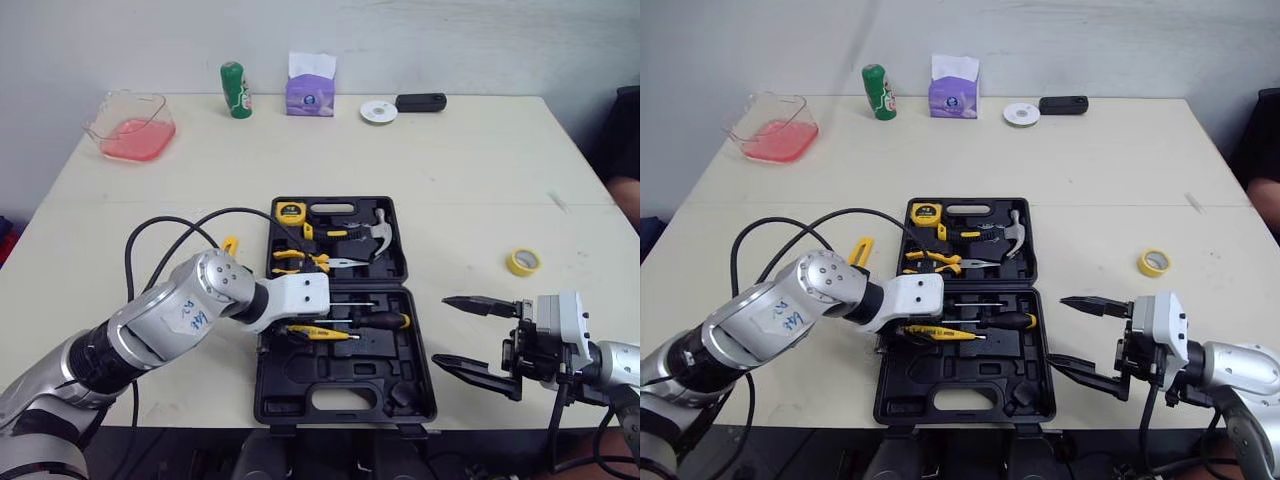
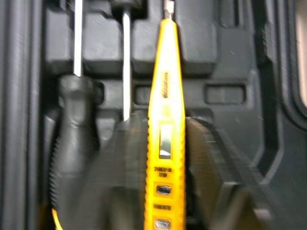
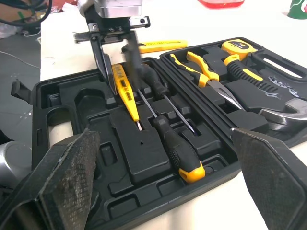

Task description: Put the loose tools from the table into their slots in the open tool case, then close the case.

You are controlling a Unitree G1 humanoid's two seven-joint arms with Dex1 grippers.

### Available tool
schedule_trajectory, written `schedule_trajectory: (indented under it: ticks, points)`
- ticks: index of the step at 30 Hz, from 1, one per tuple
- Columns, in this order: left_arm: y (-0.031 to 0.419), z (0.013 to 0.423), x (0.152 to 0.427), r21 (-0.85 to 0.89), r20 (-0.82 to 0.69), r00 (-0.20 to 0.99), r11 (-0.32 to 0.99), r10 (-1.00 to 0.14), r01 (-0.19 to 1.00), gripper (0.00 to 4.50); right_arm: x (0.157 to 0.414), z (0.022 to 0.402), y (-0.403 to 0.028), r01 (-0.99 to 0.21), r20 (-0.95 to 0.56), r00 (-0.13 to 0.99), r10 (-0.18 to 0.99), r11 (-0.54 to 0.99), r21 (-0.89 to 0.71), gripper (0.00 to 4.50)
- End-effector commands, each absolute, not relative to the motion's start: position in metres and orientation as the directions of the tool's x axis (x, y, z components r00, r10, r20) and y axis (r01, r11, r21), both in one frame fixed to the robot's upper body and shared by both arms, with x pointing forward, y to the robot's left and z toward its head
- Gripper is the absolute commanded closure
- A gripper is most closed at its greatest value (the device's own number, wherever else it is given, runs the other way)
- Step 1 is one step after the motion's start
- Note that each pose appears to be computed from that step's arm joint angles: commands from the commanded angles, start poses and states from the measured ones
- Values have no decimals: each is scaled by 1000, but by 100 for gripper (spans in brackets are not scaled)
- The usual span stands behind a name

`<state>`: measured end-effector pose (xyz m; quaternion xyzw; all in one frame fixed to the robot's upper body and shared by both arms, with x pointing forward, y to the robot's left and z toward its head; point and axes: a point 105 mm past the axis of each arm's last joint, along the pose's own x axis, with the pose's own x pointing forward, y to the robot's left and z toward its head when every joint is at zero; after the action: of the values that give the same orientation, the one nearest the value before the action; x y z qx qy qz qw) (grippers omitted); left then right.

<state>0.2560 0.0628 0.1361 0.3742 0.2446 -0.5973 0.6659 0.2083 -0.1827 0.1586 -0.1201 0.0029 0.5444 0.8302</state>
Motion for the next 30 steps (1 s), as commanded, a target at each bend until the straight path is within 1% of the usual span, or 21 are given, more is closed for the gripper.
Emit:
schedule_trajectory:
  ticks: [1, 5, 8, 11, 12, 14, 15, 17, 20, 22, 24, 30]
  points:
    - [59, 147, 247, 202, -746, 132, -33, -653, 979, 126, 206, 165, -180, -903, -112, 396, 911, 364, -228, 0]
    - [64, 151, 240, 189, -741, 96, -70, -664, 979, 126, 206, 165, -179, -904, -112, 395, 912, 364, -226, 0]
    - [66, 156, 242, 195, -701, 107, -45, -706, 980, 126, 205, 164, -179, -905, -113, 394, 912, 363, -224, 0]
    - [67, 159, 244, 240, -664, 117, -62, -738, 969, 126, 205, 163, -179, -905, -114, 393, 912, 362, -222, 0]
    - [64, 169, 242, 285, -555, 82, -96, -827, 954, 126, 205, 163, -180, -905, -115, 395, 912, 363, -223, 0]
    - [67, 182, 238, 361, -406, 52, -107, -913, 926, 126, 206, 162, -181, -904, -115, 397, 911, 365, -224, 0]
    - [75, 181, 239, 370, -362, 54, -90, -931, 925, 151, 206, 162, -182, -903, -115, 399, 910, 367, -225, 0]
    - [87, 174, 242, 380, -329, 77, -57, -941, 923, 208, 207, 162, -184, -900, -115, 403, 908, 371, -228, 0]
    - [98, 163, 244, 408, -304, 96, -38, -948, 912, 347, 209, 162, -186, -897, -117, 408, 906, 373, -236, 0]
    - [101, 158, 242, 362, -269, 95, -9, -958, 932, 443, 209, 161, -187, -897, -117, 408, 906, 373, -238, 0]
    - [104, 150, 240, 323, -264, 99, 9, -959, 946, 448, 210, 161, -187, -897, -118, 408, 906, 373, -240, 0]
    - [107, 136, 241, 304, -291, 126, 33, -948, 952, 448, 210, 160, -189, -895, -118, 410, 905, 373, -246, 0]
